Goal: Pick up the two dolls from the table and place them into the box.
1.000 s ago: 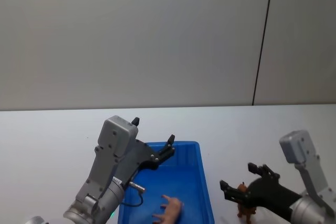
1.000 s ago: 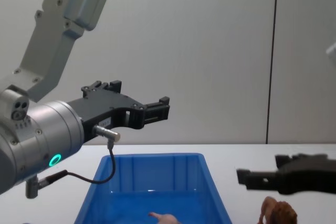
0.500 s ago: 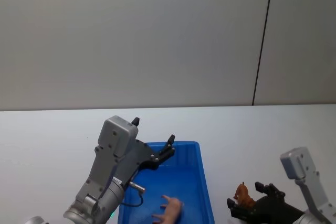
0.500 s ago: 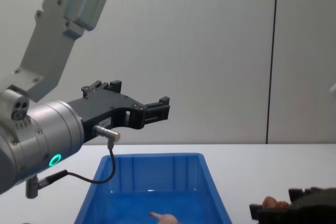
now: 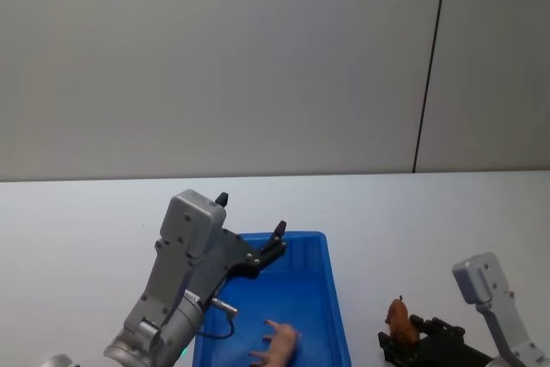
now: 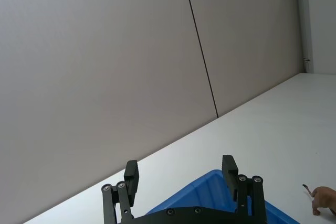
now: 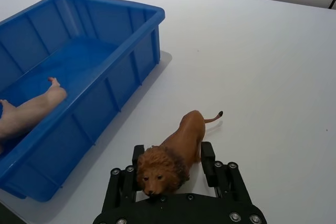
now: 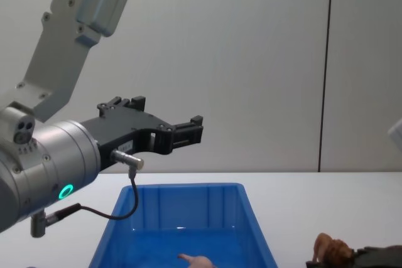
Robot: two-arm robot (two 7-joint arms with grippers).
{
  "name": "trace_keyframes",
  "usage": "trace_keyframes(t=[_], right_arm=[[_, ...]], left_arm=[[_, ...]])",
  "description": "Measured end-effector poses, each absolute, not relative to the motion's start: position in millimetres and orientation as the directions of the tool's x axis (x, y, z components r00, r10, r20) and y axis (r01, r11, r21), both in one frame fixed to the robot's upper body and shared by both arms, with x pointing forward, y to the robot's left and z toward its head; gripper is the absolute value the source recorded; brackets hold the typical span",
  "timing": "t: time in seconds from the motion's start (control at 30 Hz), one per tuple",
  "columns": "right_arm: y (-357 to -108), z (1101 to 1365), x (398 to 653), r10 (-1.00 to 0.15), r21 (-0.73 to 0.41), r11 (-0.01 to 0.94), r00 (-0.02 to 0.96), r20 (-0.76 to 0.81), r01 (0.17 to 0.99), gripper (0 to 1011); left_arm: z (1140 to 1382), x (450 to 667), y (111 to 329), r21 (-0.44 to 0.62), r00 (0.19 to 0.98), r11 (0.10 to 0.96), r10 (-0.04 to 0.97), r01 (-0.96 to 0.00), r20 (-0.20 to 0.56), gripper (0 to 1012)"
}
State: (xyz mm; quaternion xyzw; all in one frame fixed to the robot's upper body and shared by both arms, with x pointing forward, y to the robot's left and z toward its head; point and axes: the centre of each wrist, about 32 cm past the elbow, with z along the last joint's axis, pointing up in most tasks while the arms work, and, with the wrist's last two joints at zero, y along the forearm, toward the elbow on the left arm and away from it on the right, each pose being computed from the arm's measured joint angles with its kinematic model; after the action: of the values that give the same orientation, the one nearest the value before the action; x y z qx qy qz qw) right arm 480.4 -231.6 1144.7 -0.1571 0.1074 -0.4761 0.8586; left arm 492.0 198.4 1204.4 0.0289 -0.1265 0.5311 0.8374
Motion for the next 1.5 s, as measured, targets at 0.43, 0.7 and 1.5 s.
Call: trace_keyframes(t=[0.43,0.7,1.5], right_arm=[[-228.9,1148.5,476.9,-0.857,-0.327,0.487,0.516,0.0,0.81,430],[-225.2,1161.1,475.2,-0.854,-0.258,0.49,0.518,0.046,0.833,430],[-186.4,1213.8,504.9,-0.737,-0.131,0.667,0.675,0.026,0.733,468]], left_arm=[[1204.4,492.0,198.4,-0.086,0.404,0.434,0.882,-0.897,0.242,1000],[1204.4,492.0,198.4,-0.086,0.404,0.434,0.882,-0.897,0.242,1000],[1204.4,492.0,198.4,-0.086,0.404,0.434,0.882,-0.897,0.242,1000]])
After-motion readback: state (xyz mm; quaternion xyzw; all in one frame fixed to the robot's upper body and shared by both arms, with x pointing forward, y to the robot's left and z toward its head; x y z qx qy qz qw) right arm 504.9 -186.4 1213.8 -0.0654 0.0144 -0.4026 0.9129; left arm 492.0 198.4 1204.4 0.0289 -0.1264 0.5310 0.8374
